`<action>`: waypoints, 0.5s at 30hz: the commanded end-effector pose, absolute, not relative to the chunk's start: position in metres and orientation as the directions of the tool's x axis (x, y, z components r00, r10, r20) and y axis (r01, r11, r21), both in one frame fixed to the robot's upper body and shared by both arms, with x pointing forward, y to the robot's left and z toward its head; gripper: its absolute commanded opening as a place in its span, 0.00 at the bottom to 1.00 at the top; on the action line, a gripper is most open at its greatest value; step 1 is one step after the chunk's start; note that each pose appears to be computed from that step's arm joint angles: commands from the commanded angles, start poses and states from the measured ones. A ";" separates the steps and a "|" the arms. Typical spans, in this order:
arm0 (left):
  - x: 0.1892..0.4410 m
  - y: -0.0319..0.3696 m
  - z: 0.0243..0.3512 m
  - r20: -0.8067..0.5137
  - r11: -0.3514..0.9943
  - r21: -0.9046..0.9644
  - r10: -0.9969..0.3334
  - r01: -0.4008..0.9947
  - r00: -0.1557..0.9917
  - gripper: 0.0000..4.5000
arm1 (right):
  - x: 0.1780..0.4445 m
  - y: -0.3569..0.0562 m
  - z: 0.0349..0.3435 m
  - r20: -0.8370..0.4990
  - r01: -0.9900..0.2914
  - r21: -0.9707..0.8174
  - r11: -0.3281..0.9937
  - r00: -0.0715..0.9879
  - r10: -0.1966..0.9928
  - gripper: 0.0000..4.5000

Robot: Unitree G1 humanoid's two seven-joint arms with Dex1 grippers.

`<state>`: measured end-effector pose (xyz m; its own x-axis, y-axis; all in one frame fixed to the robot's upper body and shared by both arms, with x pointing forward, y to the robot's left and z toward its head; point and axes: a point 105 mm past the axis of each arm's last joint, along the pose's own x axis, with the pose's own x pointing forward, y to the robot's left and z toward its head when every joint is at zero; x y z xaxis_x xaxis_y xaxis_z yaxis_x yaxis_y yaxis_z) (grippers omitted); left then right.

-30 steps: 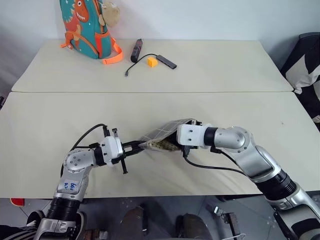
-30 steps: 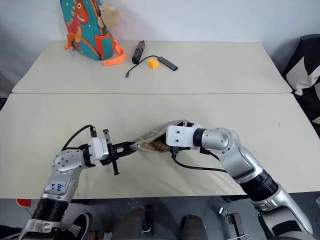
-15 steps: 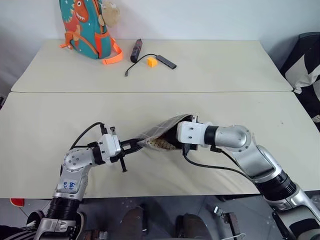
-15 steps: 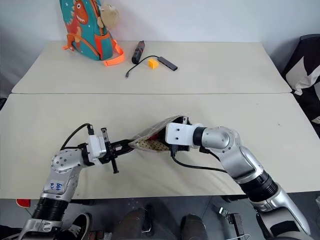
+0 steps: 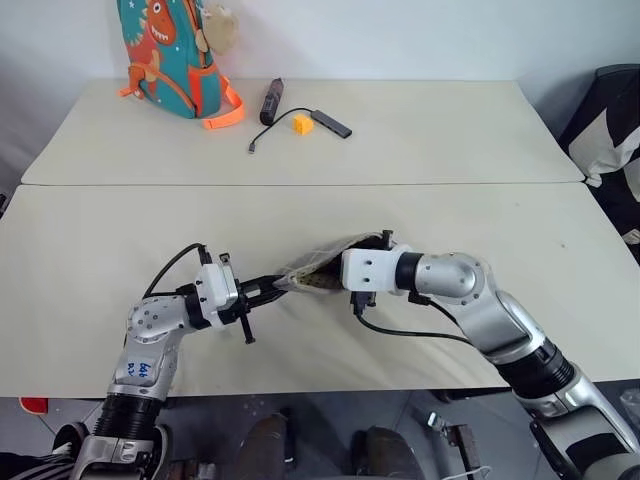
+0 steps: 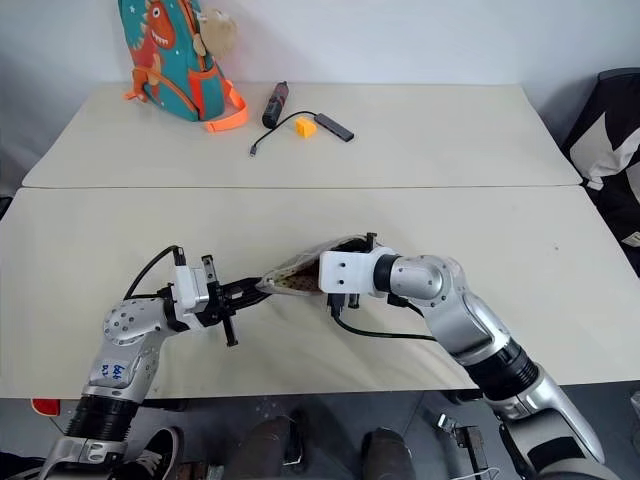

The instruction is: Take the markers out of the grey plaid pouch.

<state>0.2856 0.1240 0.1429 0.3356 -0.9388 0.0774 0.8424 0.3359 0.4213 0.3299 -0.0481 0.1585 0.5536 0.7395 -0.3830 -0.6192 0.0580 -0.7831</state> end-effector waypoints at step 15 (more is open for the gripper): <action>0.274 0.099 0.151 0.088 0.218 0.458 -0.976 0.862 0.200 0.00 | 0.329 -0.021 0.179 -0.268 -0.598 -0.790 0.133 0.532 0.803 0.27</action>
<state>0.2817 0.1101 0.1411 0.2667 -0.9611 0.0714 0.8673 0.2717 0.4172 0.3370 -0.0322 0.1566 0.5550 0.7510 -0.3577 -0.6211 0.0881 -0.7788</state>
